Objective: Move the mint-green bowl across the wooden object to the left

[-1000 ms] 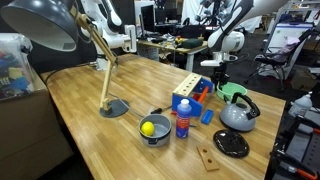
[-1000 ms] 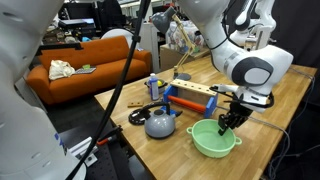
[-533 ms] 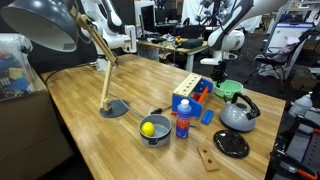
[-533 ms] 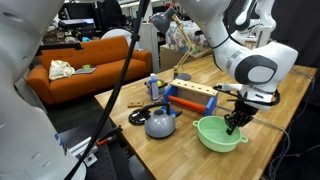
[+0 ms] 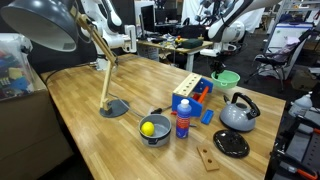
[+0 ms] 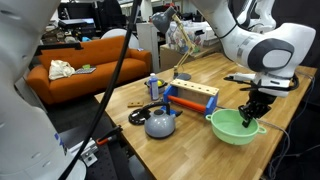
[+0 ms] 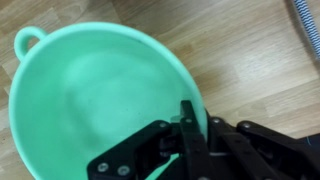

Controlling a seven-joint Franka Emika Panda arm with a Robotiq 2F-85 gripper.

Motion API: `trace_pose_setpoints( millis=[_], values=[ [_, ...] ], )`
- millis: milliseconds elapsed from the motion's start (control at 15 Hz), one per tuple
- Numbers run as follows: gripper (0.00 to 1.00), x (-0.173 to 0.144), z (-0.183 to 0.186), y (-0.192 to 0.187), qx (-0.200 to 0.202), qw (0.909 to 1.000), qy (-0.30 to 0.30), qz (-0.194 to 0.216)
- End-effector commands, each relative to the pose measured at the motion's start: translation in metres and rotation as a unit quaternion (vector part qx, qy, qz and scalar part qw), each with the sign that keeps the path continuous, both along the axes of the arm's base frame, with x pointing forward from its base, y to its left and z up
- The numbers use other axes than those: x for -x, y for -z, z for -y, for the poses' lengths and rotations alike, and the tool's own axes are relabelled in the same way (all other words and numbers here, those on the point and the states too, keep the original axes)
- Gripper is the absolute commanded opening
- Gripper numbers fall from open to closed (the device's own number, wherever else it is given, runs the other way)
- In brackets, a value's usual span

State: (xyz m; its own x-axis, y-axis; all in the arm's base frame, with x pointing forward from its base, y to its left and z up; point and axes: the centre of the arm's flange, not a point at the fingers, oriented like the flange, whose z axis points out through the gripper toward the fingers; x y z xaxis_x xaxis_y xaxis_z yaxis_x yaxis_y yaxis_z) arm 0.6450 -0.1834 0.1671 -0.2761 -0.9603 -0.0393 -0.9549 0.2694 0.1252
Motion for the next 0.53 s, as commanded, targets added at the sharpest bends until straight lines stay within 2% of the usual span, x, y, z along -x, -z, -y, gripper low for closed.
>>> trace_pose_setpoints(
  millis=[0,200,333,400,467],
  values=[
    [0.02,-0.022,-0.011,-0.023,0.004,1.0000,0.001,0.002],
    [0.02,-0.043,-0.018,-0.048,0.010,0.9997,0.001,0.023],
    [0.02,-0.047,-0.025,-0.062,0.003,0.9996,-0.002,0.027],
    [0.06,-0.044,-0.023,-0.051,0.011,0.9993,-0.004,0.037],
    [0.06,-0.046,-0.025,-0.055,0.009,0.9993,-0.006,0.037]
  ],
)
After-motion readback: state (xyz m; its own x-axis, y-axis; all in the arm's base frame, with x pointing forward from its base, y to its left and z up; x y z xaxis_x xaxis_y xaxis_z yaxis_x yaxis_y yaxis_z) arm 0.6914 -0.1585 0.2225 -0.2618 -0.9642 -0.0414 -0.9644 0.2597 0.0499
